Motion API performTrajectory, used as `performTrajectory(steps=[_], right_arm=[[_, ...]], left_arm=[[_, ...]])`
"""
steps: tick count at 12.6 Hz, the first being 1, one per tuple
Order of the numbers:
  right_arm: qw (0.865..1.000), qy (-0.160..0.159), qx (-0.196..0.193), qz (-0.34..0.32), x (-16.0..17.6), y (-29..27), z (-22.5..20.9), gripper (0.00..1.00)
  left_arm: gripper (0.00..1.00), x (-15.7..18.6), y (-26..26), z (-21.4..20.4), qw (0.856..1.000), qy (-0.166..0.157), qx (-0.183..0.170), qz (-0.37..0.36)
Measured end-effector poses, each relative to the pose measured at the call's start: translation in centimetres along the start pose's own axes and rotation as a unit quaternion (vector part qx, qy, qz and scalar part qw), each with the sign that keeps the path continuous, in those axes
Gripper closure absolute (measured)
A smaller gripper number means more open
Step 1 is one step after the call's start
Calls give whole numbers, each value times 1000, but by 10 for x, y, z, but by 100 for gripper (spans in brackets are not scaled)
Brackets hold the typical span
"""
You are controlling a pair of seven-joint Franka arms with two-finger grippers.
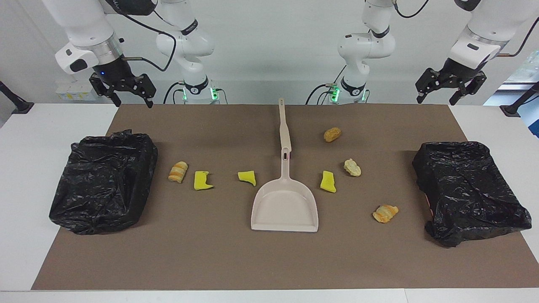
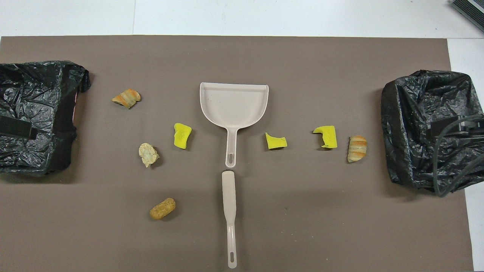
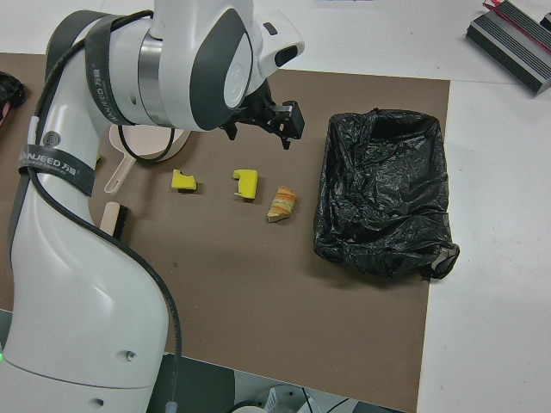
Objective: Sweep and dump trash in bin
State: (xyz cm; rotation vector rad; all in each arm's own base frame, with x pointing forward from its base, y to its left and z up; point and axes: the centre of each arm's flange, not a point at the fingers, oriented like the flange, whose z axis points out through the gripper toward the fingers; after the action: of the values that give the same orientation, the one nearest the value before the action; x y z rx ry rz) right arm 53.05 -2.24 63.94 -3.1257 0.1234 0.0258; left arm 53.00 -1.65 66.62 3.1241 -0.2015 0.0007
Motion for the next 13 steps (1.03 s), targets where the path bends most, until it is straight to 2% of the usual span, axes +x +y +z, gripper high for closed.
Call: performTrajectory(steps=[13], right_arm=[[1000,5,0,1,-2,1,-4,0]], left_arm=[[0,0,-1,0,1000,2,0,-1]])
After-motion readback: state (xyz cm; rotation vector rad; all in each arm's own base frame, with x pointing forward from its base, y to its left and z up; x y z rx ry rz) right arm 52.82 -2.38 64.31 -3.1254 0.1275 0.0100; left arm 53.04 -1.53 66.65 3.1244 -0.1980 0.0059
